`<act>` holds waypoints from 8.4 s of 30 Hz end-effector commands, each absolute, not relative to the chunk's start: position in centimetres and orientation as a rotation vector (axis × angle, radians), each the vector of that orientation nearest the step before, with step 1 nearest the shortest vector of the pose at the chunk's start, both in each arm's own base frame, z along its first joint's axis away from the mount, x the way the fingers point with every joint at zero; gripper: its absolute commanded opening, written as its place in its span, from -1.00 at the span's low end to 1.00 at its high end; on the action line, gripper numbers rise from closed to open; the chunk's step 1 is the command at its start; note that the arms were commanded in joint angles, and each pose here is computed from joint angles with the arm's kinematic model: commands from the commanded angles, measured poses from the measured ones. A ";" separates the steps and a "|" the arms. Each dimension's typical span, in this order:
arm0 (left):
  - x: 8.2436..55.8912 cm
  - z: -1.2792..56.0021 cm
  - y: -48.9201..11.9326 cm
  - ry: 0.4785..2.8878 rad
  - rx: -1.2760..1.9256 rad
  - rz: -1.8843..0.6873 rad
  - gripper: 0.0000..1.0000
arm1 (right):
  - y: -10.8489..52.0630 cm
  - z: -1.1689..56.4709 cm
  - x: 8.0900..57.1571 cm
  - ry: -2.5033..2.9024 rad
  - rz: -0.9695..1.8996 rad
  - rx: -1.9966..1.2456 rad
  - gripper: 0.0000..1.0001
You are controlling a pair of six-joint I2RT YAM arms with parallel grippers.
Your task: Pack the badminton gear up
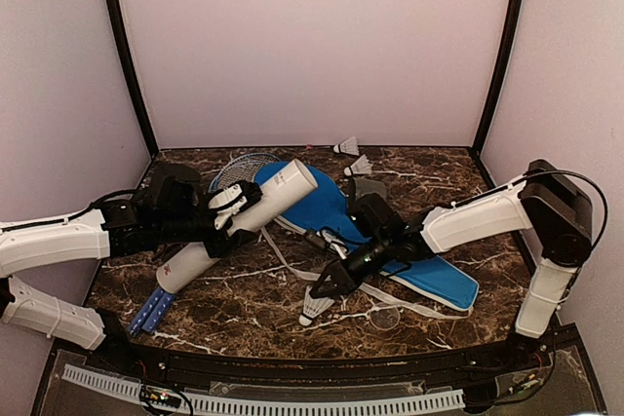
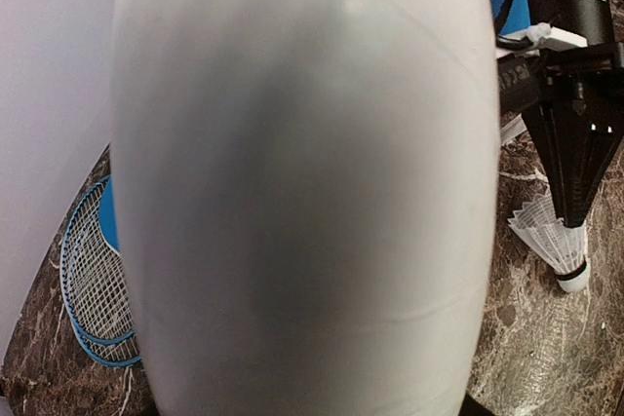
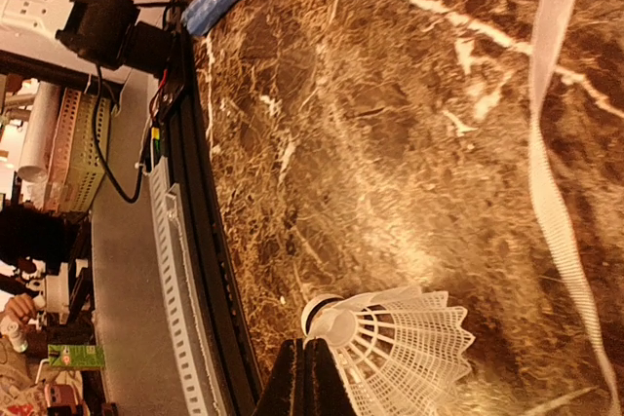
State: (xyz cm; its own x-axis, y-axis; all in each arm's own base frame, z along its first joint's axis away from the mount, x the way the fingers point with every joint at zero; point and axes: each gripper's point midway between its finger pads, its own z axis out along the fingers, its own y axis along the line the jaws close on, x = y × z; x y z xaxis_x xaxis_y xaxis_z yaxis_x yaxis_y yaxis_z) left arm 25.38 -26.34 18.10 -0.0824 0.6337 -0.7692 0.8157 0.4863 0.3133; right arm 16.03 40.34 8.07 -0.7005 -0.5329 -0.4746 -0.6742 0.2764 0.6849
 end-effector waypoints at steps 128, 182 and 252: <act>28.4 22.2 -23.9 1.776 1.034 -0.066 0.16 | 26.3 18.6 47.0 2.329 0.442 -0.305 0.35; 28.0 18.6 -25.5 1.804 1.166 -0.109 0.16 | 26.9 8.2 60.3 2.265 0.961 -0.476 -0.50; 24.4 18.3 -28.7 1.755 1.308 -0.214 0.16 | 33.9 32.9 23.7 1.837 1.482 -1.000 -1.00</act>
